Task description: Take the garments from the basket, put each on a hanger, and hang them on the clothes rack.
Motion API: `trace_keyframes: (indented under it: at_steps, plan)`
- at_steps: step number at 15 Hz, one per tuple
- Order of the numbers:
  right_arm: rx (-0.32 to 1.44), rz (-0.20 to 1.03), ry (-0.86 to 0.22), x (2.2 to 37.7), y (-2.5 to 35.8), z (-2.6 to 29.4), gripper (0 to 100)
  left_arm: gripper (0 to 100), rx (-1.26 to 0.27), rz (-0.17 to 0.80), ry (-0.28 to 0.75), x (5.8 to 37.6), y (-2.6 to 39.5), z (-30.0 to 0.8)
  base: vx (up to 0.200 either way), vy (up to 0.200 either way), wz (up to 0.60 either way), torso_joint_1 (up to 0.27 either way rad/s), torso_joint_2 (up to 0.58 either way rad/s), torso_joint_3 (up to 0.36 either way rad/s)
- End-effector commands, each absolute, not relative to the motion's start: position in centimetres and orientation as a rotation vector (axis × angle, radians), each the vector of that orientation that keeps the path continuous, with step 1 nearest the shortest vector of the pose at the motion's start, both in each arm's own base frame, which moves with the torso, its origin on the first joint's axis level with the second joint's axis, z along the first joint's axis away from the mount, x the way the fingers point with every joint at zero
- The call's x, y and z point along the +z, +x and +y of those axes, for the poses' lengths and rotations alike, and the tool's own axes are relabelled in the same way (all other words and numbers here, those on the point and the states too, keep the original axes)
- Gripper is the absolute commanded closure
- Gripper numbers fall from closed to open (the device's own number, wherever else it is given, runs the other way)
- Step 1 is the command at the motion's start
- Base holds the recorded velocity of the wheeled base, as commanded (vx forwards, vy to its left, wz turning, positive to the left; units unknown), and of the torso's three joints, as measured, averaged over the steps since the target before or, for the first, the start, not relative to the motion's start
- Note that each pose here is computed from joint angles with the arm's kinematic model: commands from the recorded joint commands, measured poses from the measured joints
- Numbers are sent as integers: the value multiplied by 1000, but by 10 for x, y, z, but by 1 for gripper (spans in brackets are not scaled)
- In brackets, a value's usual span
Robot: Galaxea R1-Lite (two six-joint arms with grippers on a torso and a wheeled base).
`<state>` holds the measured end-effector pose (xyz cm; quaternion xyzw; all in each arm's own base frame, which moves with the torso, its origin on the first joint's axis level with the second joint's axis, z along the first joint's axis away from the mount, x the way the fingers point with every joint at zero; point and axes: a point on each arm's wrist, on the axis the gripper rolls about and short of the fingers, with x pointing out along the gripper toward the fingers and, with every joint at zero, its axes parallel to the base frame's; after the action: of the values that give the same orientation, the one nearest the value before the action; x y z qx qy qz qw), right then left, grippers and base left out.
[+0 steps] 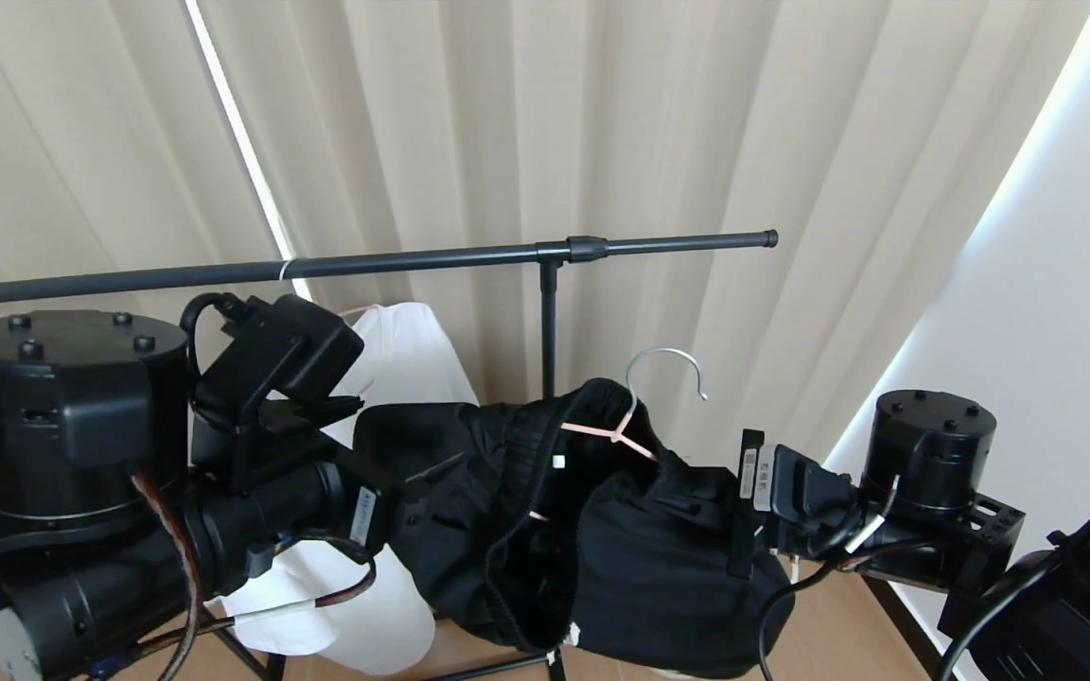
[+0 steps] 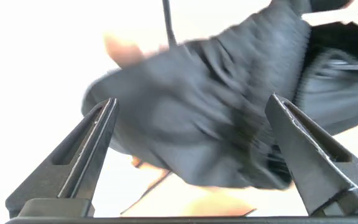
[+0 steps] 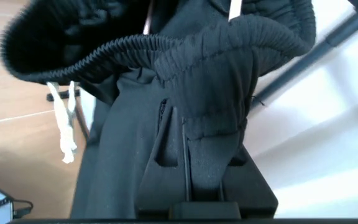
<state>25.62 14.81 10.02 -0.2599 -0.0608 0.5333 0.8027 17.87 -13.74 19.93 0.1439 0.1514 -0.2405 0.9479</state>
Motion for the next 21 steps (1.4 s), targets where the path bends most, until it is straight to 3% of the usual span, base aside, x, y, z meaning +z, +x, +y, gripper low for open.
trace_keyframes:
  at_steps: [1, 3, 6, 9, 12, 17, 21]
  plan:
    - [1162, -134, -554, 101, 255, 147, 100, 0, -535, 264, 325, 229, 181, -123, 0, 0, 0, 0, 0, 0]
    - [1191, -129, -551, 104, 256, 153, 100, 0, -591, 287, 420, 243, 188, -111, 0, 0, 0, 0, 0, 0]
    - [1269, -49, -542, 112, 247, 162, 100, 0, -782, 287, 461, 251, 197, -96, 0, 0, 0, 0, 0, 0]
    - [1320, -64, -532, 111, 244, 162, 100, 0, -912, 265, 618, 234, 214, -94, 0, 0, 0, 0, 0, 0]
    - [1321, -62, -533, 112, 241, 160, 100, 0, -1066, 231, 816, 208, 235, -116, 0, 0, 0, 0, 0, 0]
    - [1326, -45, -533, 106, 243, 161, 100, 0, -1229, 157, 759, 208, 245, -136, 0, 0, 0, 0, 0, 0]
    - [1332, -43, -533, 106, 240, 161, 100, 0, -1283, 187, 684, 208, 242, -152, 0, 0, 0, 0, 0, 0]
